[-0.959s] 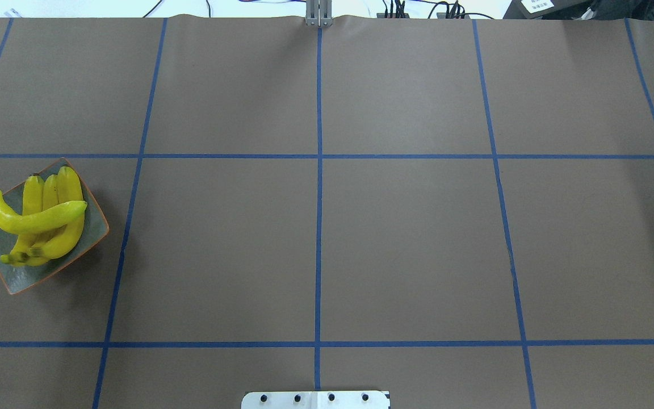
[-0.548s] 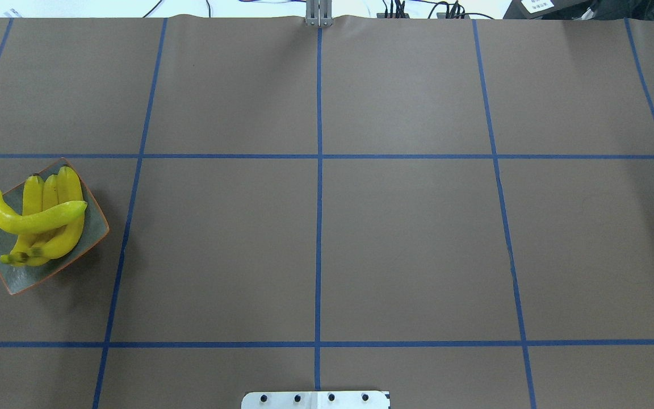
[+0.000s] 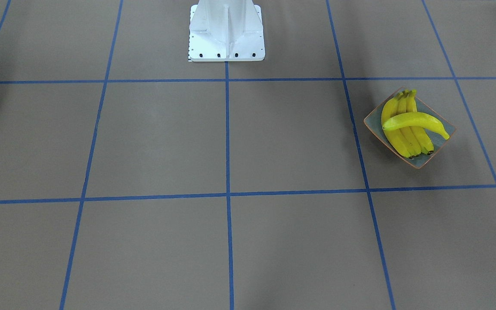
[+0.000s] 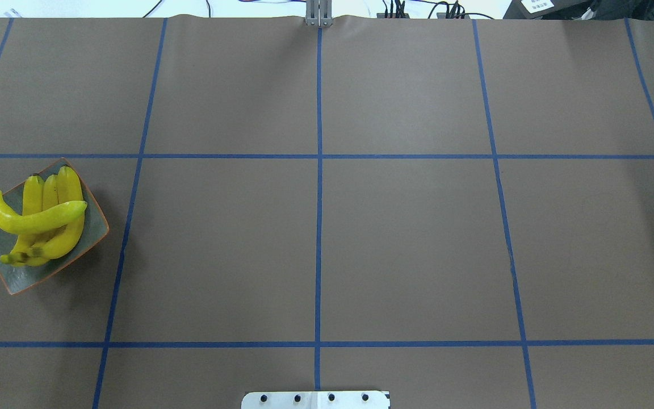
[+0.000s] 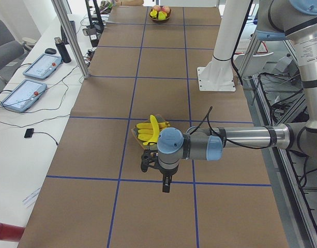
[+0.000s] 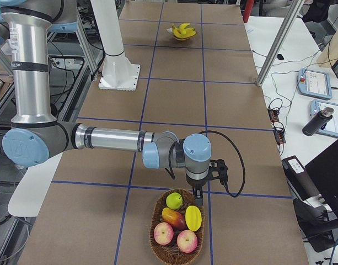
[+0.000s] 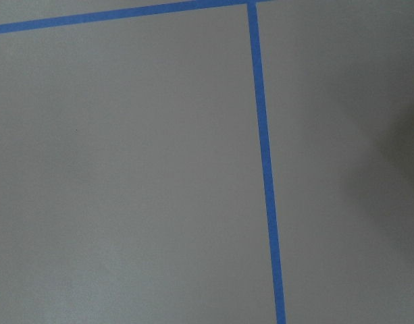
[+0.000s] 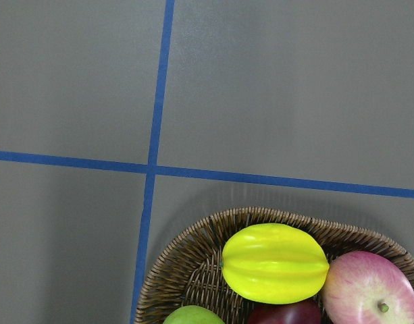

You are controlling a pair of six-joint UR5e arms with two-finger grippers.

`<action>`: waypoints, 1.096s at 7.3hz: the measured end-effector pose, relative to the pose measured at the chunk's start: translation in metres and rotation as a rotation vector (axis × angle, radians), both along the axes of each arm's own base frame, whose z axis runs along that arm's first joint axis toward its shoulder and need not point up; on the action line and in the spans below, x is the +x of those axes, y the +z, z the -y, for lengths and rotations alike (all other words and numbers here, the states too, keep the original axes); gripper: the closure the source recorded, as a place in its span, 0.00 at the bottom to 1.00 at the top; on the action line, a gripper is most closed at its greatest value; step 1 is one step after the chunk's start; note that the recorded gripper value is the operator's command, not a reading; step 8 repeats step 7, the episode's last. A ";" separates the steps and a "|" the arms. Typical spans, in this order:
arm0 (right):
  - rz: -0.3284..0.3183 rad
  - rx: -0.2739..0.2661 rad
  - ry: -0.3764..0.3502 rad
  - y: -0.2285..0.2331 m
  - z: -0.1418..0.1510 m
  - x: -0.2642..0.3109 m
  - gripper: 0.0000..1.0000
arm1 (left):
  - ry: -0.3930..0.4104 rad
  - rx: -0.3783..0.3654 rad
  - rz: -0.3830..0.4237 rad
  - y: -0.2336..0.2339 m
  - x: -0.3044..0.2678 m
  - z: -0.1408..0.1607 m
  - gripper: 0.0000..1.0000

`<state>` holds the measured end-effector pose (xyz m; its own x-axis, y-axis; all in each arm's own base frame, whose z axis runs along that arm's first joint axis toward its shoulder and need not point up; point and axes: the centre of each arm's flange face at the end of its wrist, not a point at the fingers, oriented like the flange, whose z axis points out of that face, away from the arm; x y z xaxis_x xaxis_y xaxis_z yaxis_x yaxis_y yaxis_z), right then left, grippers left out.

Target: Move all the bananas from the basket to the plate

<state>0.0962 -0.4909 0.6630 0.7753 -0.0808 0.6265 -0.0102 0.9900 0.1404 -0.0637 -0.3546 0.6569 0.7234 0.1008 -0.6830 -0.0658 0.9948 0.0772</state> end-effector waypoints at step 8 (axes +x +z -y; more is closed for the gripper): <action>-0.002 -0.002 -0.002 0.002 -0.001 0.000 0.00 | 0.002 0.016 -0.003 -0.008 0.001 0.002 0.00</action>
